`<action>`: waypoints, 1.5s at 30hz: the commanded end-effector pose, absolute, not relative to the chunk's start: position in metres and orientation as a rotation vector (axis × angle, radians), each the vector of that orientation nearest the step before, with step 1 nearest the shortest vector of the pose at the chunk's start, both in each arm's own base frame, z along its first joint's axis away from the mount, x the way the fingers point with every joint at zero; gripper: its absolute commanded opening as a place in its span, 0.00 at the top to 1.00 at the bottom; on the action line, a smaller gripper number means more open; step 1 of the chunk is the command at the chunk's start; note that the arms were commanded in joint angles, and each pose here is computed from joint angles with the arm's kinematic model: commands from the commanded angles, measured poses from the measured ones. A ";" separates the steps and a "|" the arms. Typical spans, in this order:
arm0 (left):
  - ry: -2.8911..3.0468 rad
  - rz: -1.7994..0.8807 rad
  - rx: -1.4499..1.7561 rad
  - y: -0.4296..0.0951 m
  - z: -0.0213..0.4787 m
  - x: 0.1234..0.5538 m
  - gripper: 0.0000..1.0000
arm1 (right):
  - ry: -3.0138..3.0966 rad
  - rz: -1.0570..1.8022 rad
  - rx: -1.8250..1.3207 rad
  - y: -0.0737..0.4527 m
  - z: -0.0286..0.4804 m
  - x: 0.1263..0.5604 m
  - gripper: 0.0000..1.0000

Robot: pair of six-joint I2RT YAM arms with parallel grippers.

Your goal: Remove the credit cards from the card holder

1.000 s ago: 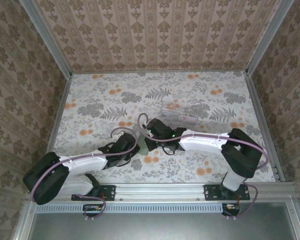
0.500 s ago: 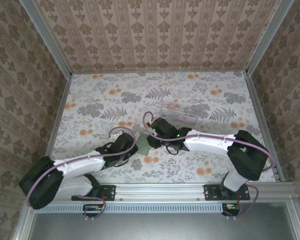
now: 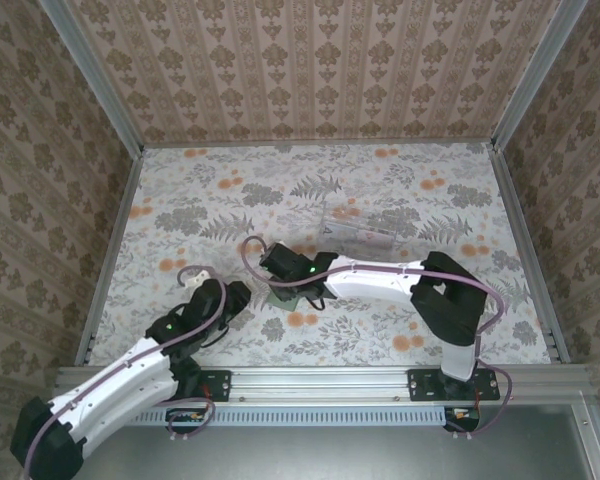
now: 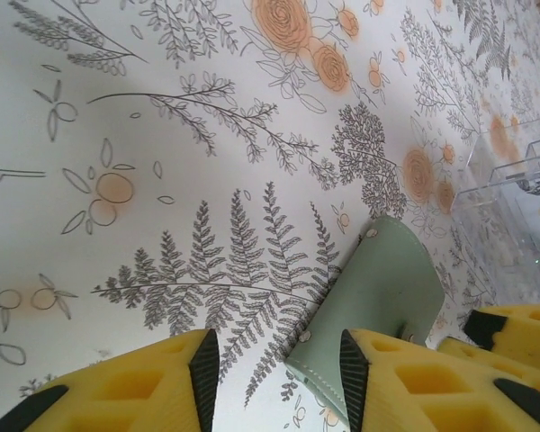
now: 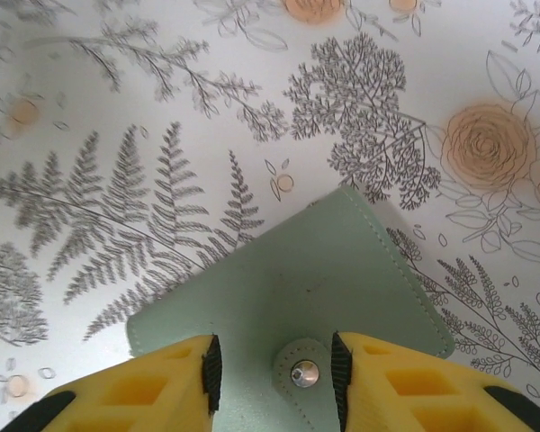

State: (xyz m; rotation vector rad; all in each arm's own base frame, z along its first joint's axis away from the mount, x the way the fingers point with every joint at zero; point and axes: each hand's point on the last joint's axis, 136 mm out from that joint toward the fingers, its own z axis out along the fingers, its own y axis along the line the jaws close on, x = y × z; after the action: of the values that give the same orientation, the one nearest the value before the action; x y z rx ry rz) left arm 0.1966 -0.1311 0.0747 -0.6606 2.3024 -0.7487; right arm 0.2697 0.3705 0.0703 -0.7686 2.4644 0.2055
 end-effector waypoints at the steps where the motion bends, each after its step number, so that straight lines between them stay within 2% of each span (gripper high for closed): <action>1: 2.320 -0.685 -0.663 -0.120 0.067 0.192 0.56 | 2.503 0.048 -0.812 0.356 0.056 0.269 0.58; 9: 2.339 -0.696 -0.661 -0.123 0.062 0.191 0.55 | 2.537 -0.008 -0.826 0.356 0.039 0.269 0.59; 14: 2.342 -0.695 -0.659 -0.124 0.061 0.191 0.54 | 2.555 -0.023 -0.829 0.353 0.030 0.267 0.54; 16: 2.341 -0.701 -0.661 -0.124 0.061 0.192 0.53 | 2.557 -0.029 -0.829 0.352 0.027 0.267 0.56; 18: 2.346 -0.698 -0.659 -0.124 0.060 0.192 0.53 | 2.558 -0.031 -0.828 0.351 0.026 0.267 0.63; 25: 2.346 -0.726 -0.639 -0.130 0.062 0.193 0.53 | 2.537 0.009 -0.808 0.352 0.035 0.267 0.98; 30: 2.342 -0.784 -0.598 -0.144 0.067 0.198 0.53 | 2.506 0.068 -0.796 0.354 0.050 0.266 1.00; 37: 2.360 -0.861 -0.498 -0.175 0.076 0.209 0.63 | 2.460 0.169 -0.801 0.361 0.069 0.264 1.00; 45: 2.428 -0.890 -0.440 -0.211 0.069 0.220 0.88 | 2.468 0.281 -0.789 0.367 0.067 0.260 1.00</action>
State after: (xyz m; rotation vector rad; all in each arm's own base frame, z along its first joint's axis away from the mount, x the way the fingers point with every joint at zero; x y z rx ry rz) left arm 0.2094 -0.1888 0.0502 -0.4901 2.4743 -0.7938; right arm 0.2607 0.3635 0.0576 -0.8036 2.4816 0.1950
